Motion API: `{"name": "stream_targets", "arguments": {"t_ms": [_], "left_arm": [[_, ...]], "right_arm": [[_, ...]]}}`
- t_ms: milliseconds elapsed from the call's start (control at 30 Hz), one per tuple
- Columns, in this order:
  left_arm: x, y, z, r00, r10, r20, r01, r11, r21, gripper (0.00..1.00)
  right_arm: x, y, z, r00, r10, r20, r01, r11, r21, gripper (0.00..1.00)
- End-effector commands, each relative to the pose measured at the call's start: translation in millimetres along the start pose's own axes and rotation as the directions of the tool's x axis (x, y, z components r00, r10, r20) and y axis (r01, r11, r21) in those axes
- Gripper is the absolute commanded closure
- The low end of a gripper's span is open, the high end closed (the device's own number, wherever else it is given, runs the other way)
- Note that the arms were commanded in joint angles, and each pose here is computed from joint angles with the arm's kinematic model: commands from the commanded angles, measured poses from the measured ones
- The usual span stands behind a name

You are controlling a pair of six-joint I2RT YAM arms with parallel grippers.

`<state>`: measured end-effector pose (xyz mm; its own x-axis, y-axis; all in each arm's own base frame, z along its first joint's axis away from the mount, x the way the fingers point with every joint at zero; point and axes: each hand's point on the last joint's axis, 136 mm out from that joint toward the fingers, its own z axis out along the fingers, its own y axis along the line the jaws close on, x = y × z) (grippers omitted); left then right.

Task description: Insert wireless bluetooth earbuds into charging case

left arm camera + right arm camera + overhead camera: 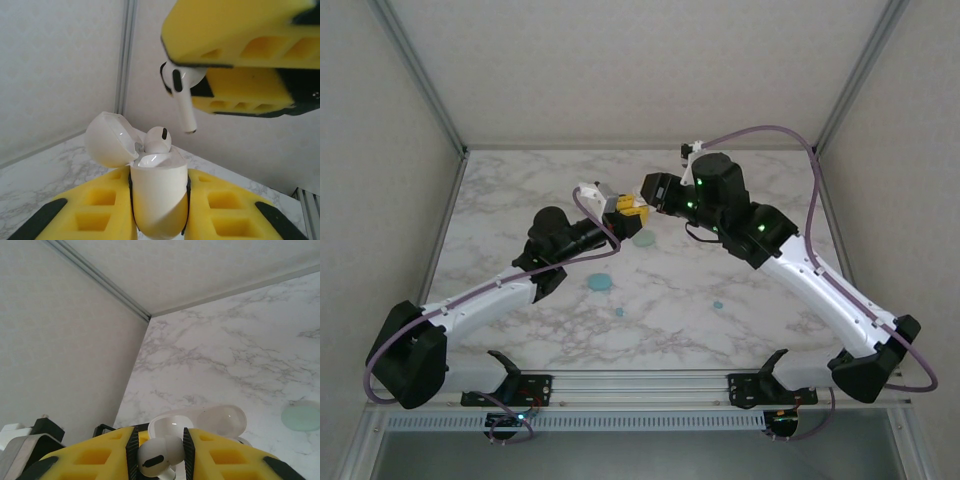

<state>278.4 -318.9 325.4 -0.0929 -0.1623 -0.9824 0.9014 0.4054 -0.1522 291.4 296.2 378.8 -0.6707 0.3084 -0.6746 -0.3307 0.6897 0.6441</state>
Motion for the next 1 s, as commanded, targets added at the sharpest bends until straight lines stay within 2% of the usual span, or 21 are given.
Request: {"name": "stream_targets", "arguments": {"t_ms": [0,500,767,967], "left_arm": [[-31.6,-11.8,1.8,0.995,0.052,0.086,-0.054,0.998,0.025,0.88],[-35.4,-5.9,0.5,0.994,0.025,0.110,-0.024,1.000,-0.011,0.88],[-42.1,-2.6,1.5,0.990,0.023,0.137,-0.019,0.999,-0.027,0.88],[-37.7,-4.1,4.8,0.992,0.022,0.121,-0.021,1.000,-0.008,0.88]], "right_arm": [[1.1,2.1,8.0,1.000,0.014,0.000,-0.014,1.000,-0.012,0.67],[8.9,-10.4,18.0,1.000,-0.003,-0.015,0.004,0.999,0.038,0.68],[17.4,-6.7,15.2,0.998,-0.025,-0.060,0.025,1.000,0.012,0.67],[9.3,4.8,11.0,1.000,0.000,-0.026,-0.001,0.999,-0.041,0.68]]}}
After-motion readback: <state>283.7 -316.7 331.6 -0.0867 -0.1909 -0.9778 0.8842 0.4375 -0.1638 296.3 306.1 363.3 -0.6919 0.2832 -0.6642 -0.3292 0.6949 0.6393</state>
